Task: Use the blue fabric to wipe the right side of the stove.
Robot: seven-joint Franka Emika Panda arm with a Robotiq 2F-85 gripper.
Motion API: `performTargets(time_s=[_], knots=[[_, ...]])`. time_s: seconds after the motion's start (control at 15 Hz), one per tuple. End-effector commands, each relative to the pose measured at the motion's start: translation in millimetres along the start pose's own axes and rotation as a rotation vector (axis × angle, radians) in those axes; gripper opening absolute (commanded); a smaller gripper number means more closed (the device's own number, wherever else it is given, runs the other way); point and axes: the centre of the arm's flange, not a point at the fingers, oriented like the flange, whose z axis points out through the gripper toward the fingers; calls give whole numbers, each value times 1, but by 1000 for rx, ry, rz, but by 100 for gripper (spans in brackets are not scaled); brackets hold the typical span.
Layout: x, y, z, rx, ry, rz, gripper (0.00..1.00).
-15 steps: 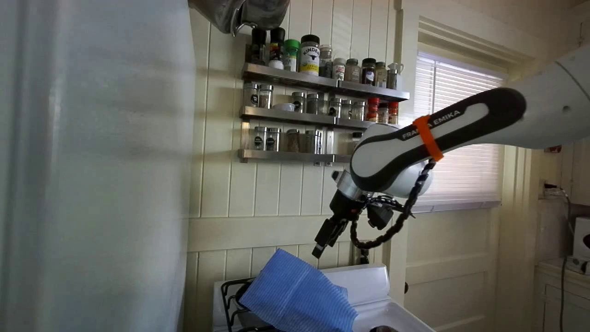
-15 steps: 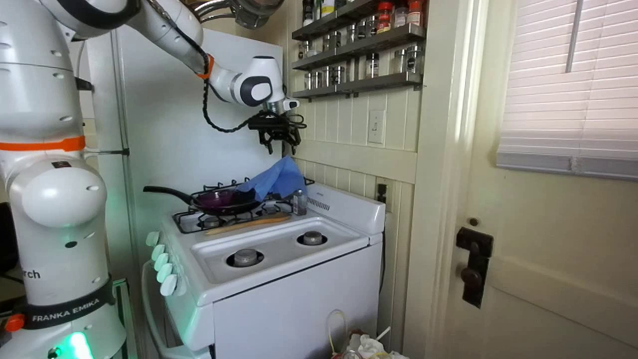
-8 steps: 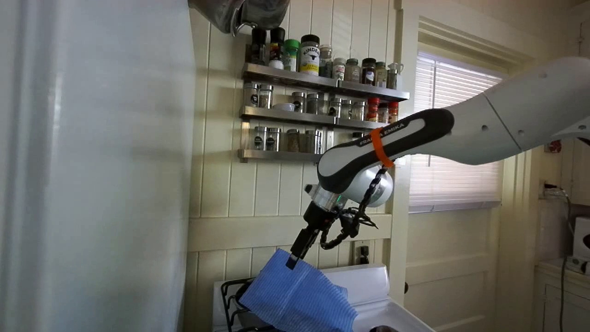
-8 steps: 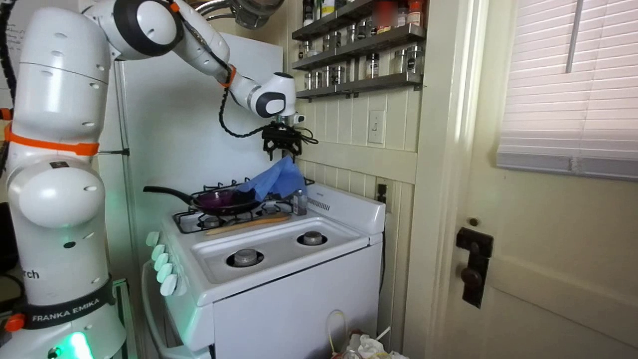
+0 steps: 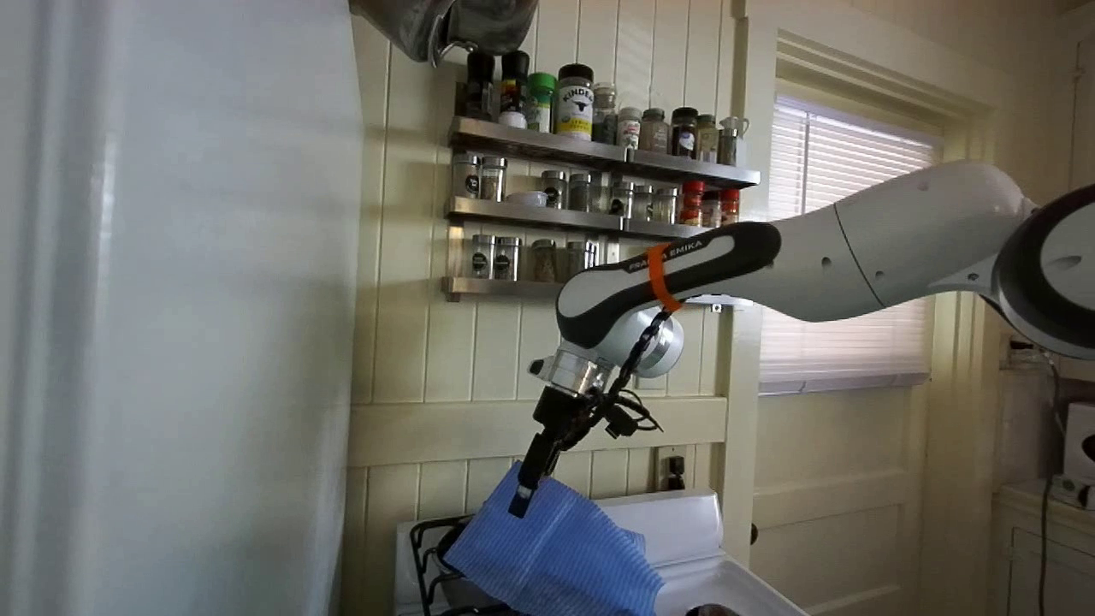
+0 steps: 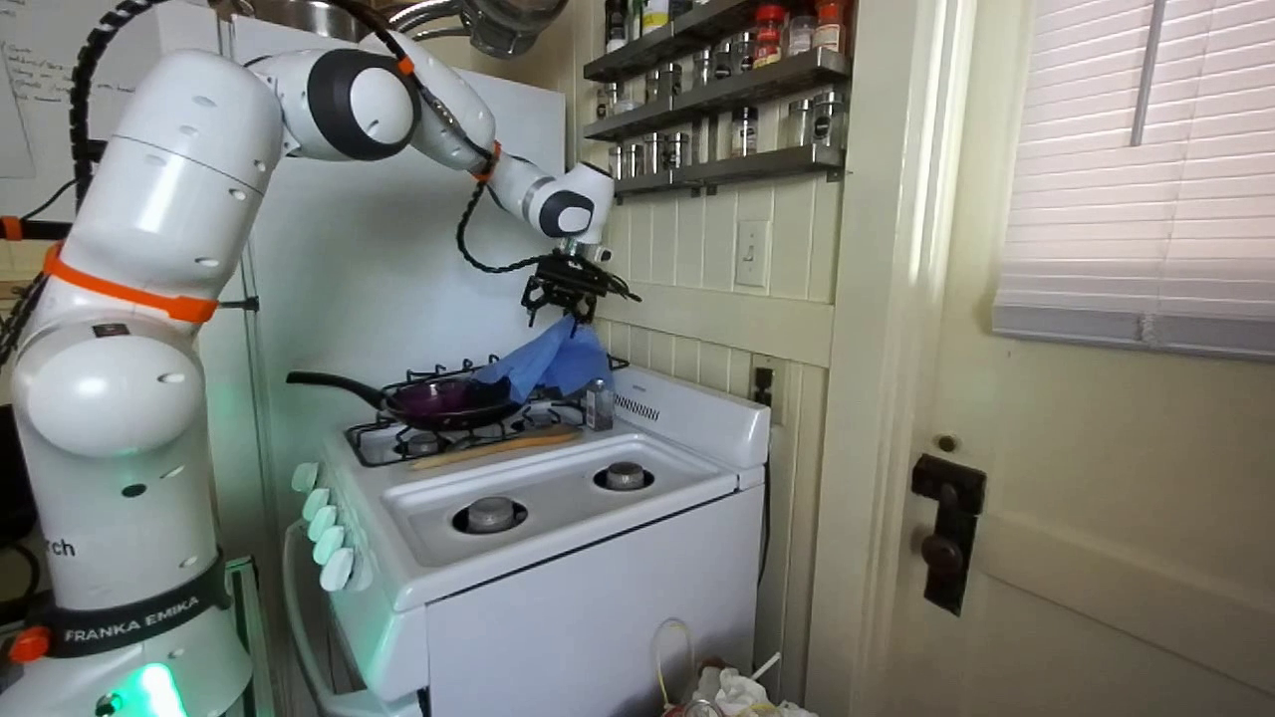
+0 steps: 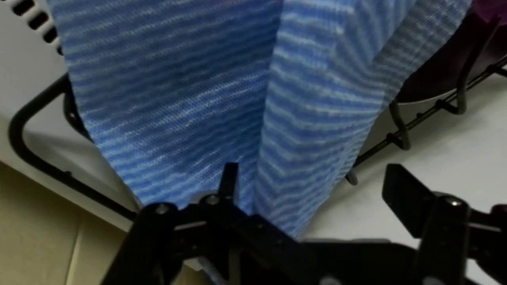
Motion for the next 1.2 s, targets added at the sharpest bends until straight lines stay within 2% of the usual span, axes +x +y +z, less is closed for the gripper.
performTargets(time_s=[0.0,0.2,0.53,0.6,0.8,1.13], knots=[[17,10,7,76,-55,-4,69],[17,11,5,80,-63,2,44],[15,8,-10,33,-56,24,6],[12,2,-16,19,-56,16,1],[1,-16,-34,2,-30,-26,0],[-17,-66,-81,-79,27,-89,0]])
